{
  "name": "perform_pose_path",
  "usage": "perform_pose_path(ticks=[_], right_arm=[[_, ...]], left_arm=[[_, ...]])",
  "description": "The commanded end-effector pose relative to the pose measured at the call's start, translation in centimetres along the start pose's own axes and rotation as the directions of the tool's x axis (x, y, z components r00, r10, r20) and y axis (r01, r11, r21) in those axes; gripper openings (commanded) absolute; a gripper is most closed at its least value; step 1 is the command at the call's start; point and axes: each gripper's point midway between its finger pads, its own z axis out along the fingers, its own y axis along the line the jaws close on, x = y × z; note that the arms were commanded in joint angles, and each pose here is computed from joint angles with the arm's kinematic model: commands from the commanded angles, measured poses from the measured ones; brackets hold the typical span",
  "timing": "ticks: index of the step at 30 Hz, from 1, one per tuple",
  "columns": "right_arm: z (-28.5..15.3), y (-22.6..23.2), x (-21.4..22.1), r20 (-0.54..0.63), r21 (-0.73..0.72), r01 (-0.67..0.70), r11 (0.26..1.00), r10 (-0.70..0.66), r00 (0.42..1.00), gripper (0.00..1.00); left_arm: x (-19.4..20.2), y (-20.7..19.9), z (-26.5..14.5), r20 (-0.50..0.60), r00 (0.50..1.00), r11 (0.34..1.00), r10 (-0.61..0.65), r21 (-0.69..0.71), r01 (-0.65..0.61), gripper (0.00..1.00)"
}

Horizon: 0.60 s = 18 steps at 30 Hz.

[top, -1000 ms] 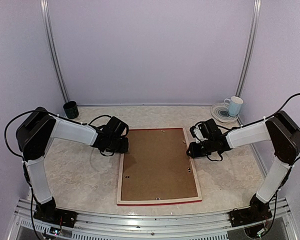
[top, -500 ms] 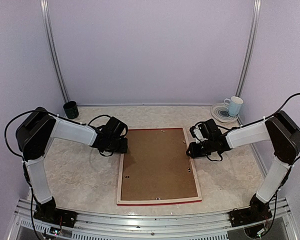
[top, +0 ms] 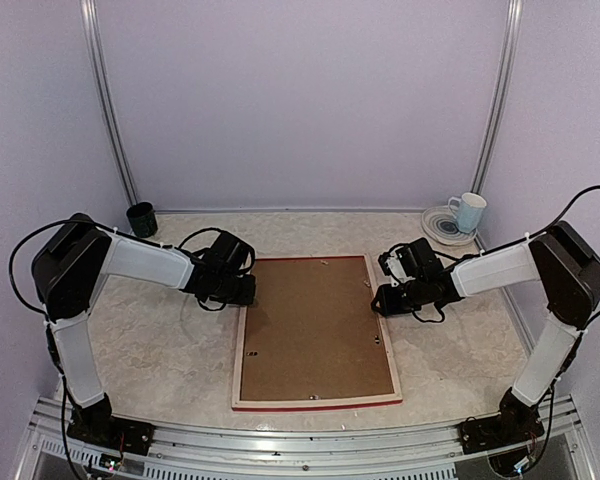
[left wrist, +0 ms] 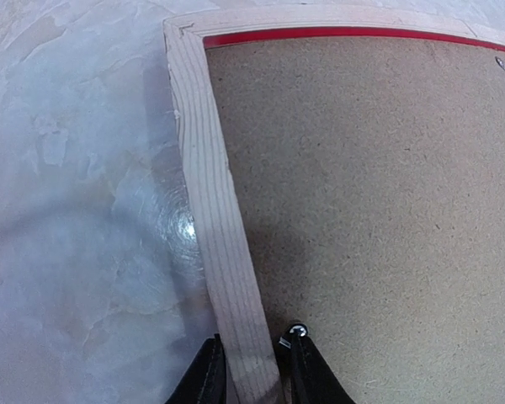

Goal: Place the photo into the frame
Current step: Press the fastener onto the backboard.

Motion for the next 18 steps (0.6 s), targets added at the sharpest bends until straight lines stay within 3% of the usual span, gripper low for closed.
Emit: perform_pose_path(ticks=[1, 6, 13, 18], right_arm=[[0.6, -0.1, 1.3, -0.046, -0.011, 0.0, 1.0, -0.001, 0.999, 0.29], [0.6, -0.1, 1.3, -0.047, -0.008, 0.002, 1.0, -0.002, 0.999, 0.29], [0.5, -0.2, 1.3, -0.044, -0.001, 0.005, 1.0, -0.005, 0.999, 0.29], [0.5, -0.3, 1.1, -0.04, 0.002, 0.009, 1.0, -0.009, 0.999, 0.3]], left_arm=[[1.6, 0.8, 1.1, -0.059, 0.998, 1.0, 0.015, -0.016, -0.016, 0.23], [2.0, 1.0, 1.1, -0.062, 0.998, 1.0, 0.0, -0.016, -0.001, 0.16], [2.0, 1.2, 0.6, -0.051, 0.999, 1.0, -0.018, -0.022, 0.017, 0.13], [1.4, 1.3, -0.1, -0.024, 0.999, 0.999, -0.034, -0.02, 0.034, 0.24]])
